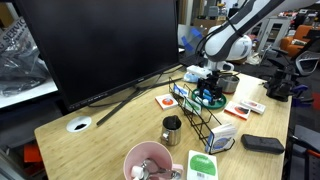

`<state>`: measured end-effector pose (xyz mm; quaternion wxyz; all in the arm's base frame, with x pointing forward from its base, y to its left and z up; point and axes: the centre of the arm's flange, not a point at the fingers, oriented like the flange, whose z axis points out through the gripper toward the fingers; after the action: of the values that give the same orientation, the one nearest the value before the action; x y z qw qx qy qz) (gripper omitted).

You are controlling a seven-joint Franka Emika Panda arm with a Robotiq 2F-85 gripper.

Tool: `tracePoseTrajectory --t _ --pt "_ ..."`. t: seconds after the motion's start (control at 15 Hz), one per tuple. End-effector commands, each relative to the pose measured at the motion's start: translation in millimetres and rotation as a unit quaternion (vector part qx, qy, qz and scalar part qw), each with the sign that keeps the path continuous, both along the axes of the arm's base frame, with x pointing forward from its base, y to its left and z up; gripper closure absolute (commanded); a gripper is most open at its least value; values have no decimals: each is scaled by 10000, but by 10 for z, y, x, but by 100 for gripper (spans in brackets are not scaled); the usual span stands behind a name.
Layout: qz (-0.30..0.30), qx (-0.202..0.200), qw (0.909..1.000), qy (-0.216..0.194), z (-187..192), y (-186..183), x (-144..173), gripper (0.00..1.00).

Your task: Remove one marshmallow from the green plate and put it in the silver pot

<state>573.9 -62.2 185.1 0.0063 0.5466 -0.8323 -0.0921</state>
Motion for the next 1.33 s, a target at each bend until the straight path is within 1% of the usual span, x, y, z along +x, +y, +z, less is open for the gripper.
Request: tracePoseTrajectory --t 0.0,0.07,0.13,0.4,0.6,0.67,0.93,1.13,1.27 --pt "-116 -69 9998 -176 -39 46 -3 33" --pt "-148 -97 9996 -223 -33 36 6 40" --pt "-181 -118 9994 -263 -29 25 12 49" --pt "-252 -169 9991 -310 -37 -10 10 77" --pt "-280 -177 9991 -269 -70 -15 -10 91" --pt "-298 -184 9989 -298 -41 -22 0 93" --pt "-428 -228 9979 -427 94 -121 -14 93" --pt "-521 -288 9961 -644 321 -269 -46 93" --pt "-575 -246 9950 -772 503 -356 -51 93"
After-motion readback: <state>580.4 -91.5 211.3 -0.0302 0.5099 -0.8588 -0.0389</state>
